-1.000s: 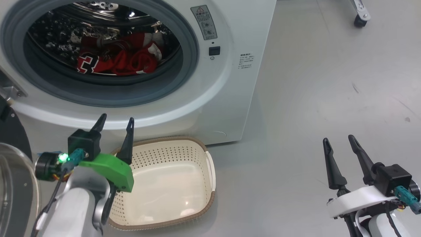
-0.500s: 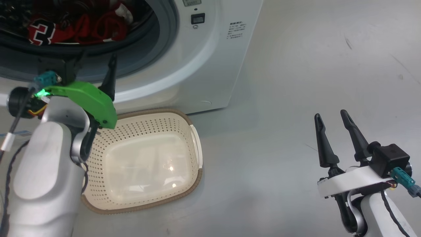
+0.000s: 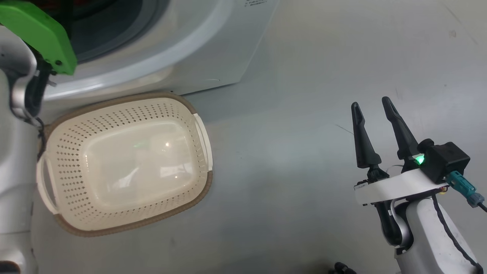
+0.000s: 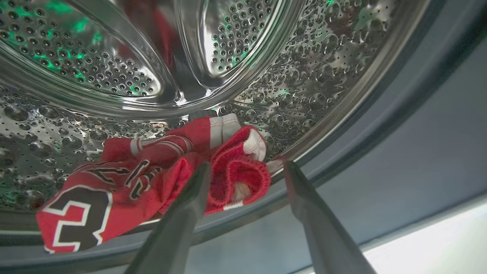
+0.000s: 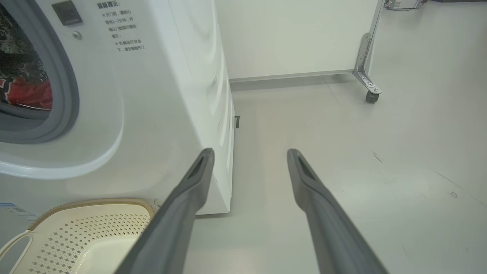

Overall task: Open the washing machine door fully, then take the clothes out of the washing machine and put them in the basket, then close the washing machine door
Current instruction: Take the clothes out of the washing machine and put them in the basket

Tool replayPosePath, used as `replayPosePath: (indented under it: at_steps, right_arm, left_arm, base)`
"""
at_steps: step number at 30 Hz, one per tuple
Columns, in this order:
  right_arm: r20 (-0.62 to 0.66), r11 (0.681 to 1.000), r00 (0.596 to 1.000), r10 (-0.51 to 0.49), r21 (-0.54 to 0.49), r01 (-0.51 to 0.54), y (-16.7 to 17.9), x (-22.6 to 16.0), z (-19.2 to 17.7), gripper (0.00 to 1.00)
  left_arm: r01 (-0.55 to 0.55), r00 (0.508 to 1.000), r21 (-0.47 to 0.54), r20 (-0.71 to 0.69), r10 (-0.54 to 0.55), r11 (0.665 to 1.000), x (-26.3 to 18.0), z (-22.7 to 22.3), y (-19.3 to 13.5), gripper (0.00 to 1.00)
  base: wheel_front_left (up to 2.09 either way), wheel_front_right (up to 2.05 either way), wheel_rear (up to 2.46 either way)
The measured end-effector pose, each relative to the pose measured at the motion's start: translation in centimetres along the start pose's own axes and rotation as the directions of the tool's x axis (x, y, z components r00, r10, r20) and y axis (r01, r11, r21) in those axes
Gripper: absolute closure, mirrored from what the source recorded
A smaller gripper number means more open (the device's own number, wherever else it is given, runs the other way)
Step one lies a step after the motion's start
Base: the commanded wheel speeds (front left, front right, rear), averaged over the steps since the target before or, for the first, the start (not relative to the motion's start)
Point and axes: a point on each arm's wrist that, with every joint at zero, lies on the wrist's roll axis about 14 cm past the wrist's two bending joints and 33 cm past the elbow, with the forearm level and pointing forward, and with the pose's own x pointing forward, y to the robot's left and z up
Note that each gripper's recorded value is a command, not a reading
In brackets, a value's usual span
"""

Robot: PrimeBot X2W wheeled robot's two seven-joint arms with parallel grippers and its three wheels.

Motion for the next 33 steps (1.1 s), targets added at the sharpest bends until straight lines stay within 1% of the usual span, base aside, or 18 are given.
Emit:
replayPosePath:
  at_steps: [5, 7, 11, 15, 21, 22, 23, 24, 25, 28, 33]
  right_arm:
    - [-0.036, 0.999, 0.999, -0.035, -0.002, 0.035, -1.1, 0.5, -1.5, 0.0]
    - [-0.064, 0.998, 0.996, -0.057, -0.007, 0.057, -1.9, 0.4, -2.5, 0.0]
    - [-0.089, 0.996, 0.992, -0.088, -0.02, 0.087, -3.0, 0.3, -3.2, 0.0]
    - [-0.107, 0.994, 0.988, -0.108, -0.026, 0.105, -3.7, 0.0, -3.8, 0.0]
    - [-0.124, 0.991, 0.984, -0.131, -0.03, 0.128, -4.3, -0.3, -4.4, 0.0]
    - [-0.124, 0.991, 0.984, -0.131, -0.03, 0.128, -4.4, -0.2, -4.4, 0.0]
    - [-0.121, 0.992, 0.984, -0.129, -0.029, 0.126, -4.3, -0.1, -4.3, 0.0]
    - [-0.12, 0.992, 0.985, -0.124, -0.028, 0.122, -4.3, 0.0, -4.3, 0.0]
    - [-0.119, 0.992, 0.985, -0.125, -0.028, 0.123, -4.3, 0.0, -4.3, 0.0]
    - [-0.12, 0.992, 0.985, -0.127, -0.028, 0.124, -4.4, 0.0, -4.3, 0.0]
    - [-0.104, 0.992, 0.987, -0.124, -0.026, 0.122, -4.5, 0.3, -3.8, 0.0]
  left_arm:
    - [-0.017, 0.999, 0.019, -0.048, 0.018, 1.0, 2.5, -1.5, 1.6, 0.0]
    - [-0.004, 0.996, 0.012, -0.092, 0.005, 1.0, 3.9, -3.0, 1.6, 0.0]
    - [0.009, 0.99, -0.007, -0.142, -0.01, 1.0, 5.4, -5.0, 1.2, 0.0]
    - [0.018, 0.988, -0.019, -0.152, -0.021, 1.0, 6.3, -5.6, 1.0, 0.0]
    - [0.001, 0.985, -0.019, -0.172, -0.004, 1.0, 7.1, -6.0, 1.8, 0.0]
    - [-0.003, 0.984, -0.017, -0.176, 0.0, 1.0, 7.1, -6.1, 1.9, 0.18]
    - [-0.009, 0.983, -0.017, -0.183, 0.006, 1.0, 7.2, -6.3, 2.0, 0.54]
    - [-0.012, 0.982, -0.013, -0.19, 0.01, 1.0, 7.2, -6.4, 2.1, 0.67]
    - [-0.015, 0.981, -0.011, -0.195, 0.013, 1.0, 7.2, -6.5, 2.2, 1.0]
    - [-0.03, 0.975, -0.015, -0.221, 0.026, 0.999, 7.2, -7.0, 2.5, 1.0]
    - [-0.043, 0.976, -0.02, -0.214, 0.037, 0.999, 7.2, -6.6, 2.8, 1.0]
  base:
    - [0.0, 0.0, 0.0]
    - [0.0, 0.0, 0.0]
    - [0.0, 0.0, 0.0]
    - [0.0, 0.0, 0.0]
    - [0.0, 0.0, 0.0]
    - [0.0, 0.0, 0.0]
    - [0.0, 0.0, 0.0]
    - [0.0, 0.0, 0.0]
    - [0.0, 0.0, 0.0]
    - [0.0, 0.0, 0.0]
    - [0.0, 0.0, 0.0]
